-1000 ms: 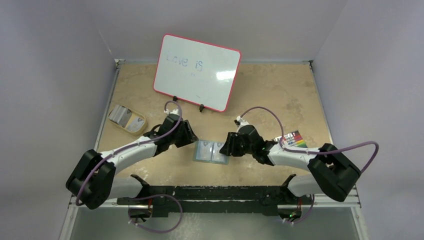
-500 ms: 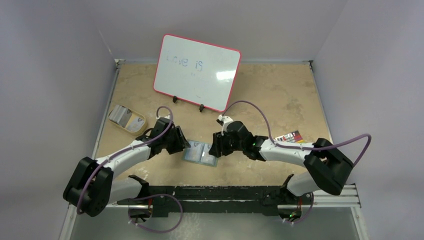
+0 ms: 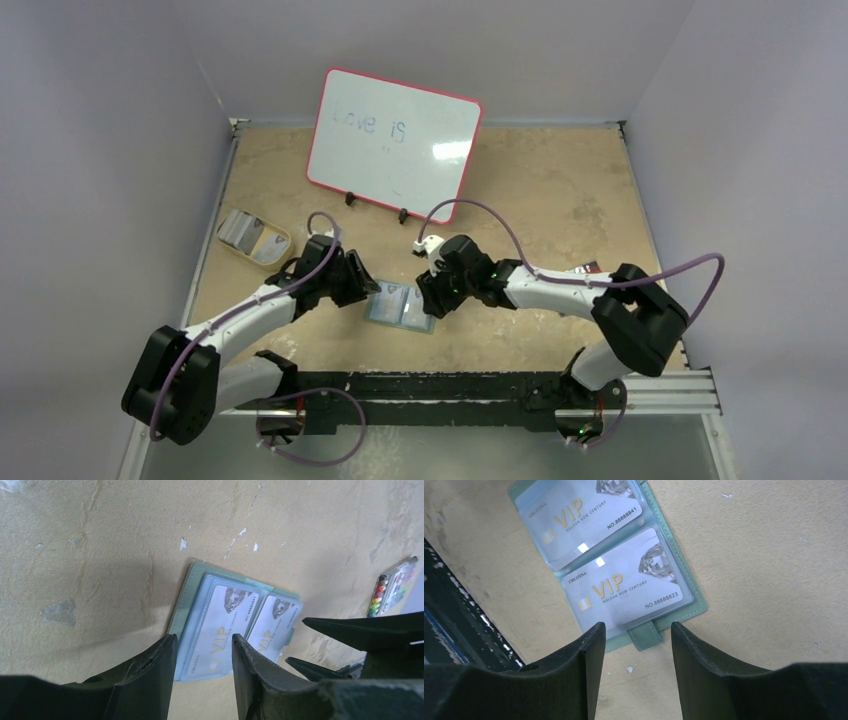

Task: Put the credit cards into the card holder
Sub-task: Insert the credit card into the card holder, then close the card holder at the center of the board.

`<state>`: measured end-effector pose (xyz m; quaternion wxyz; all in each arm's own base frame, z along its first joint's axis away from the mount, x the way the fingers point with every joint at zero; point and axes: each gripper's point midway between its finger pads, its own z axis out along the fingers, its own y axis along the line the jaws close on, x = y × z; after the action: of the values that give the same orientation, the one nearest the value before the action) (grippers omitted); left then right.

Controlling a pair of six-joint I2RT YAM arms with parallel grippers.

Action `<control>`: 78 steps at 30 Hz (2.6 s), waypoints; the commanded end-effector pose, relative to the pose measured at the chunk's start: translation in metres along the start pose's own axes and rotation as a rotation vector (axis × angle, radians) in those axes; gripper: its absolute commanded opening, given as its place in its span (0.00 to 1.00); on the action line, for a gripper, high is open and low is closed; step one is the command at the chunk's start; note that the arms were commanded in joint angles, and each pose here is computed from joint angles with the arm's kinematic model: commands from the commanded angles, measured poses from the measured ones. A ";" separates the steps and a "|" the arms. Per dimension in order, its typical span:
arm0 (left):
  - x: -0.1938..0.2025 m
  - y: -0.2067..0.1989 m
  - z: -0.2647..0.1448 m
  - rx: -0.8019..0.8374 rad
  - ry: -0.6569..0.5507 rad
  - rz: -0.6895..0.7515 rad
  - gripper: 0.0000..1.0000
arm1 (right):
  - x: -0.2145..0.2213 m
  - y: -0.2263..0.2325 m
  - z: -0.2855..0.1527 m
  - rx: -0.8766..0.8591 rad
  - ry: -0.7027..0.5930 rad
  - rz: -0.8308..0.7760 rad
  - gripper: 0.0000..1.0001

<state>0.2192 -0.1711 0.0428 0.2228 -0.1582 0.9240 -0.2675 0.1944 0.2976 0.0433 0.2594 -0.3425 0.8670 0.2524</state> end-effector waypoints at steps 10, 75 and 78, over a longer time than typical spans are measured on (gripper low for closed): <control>-0.003 0.002 0.003 0.024 -0.026 -0.081 0.43 | -0.005 0.021 0.012 -0.081 0.031 -0.087 0.48; -0.007 0.009 0.019 0.052 0.049 -0.041 0.47 | -0.053 0.036 -0.031 0.064 -0.557 0.134 0.14; -0.004 0.008 0.020 0.068 0.055 -0.057 0.43 | -0.057 0.037 -0.037 0.060 -0.586 0.127 0.14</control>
<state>0.2296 -0.1702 0.0269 0.1934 -0.1731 0.9162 -0.3053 0.1821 0.3195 0.0831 0.4446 -0.2239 0.8129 0.3023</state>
